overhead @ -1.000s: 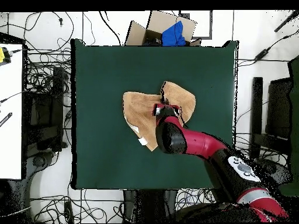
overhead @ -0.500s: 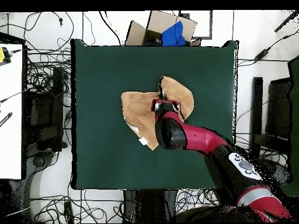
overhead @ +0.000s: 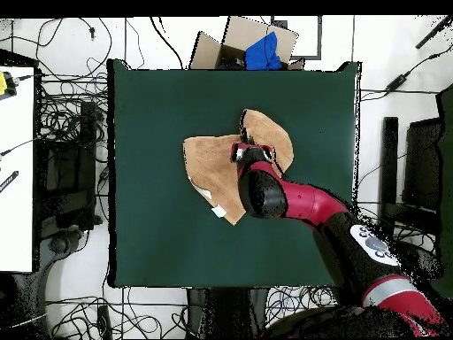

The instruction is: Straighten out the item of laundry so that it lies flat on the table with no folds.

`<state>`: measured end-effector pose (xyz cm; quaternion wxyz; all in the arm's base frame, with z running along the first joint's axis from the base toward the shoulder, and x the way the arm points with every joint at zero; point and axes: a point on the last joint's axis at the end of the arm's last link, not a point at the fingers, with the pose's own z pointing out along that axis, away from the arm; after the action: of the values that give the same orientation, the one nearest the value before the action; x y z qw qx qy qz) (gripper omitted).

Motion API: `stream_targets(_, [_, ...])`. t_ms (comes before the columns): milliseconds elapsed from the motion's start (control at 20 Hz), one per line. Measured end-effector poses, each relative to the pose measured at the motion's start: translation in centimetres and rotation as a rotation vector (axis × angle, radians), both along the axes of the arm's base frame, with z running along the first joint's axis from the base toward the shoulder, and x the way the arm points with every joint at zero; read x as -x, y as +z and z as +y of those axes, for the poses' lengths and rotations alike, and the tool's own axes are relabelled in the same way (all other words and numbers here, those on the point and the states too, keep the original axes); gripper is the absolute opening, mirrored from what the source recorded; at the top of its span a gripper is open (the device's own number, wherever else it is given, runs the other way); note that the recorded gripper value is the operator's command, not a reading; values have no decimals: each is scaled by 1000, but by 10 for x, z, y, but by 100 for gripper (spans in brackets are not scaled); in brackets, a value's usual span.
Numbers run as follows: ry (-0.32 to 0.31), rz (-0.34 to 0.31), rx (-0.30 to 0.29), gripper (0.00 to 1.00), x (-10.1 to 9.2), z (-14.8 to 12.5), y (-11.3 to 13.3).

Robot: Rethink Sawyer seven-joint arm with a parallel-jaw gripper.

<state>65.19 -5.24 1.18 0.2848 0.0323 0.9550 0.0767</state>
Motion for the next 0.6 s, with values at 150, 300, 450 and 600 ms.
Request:
stream_targets(150, [-1, 2, -2, 0, 0, 0, -2])
stream_targets(300, [-3, 4, -6, 0, -1, 0, -8])
stream_targets(450, [-4, 8, -11, 0, 0, -1, -14])
stream_targets(600, [-3, 11, -11, 0, 3, -3, -16])
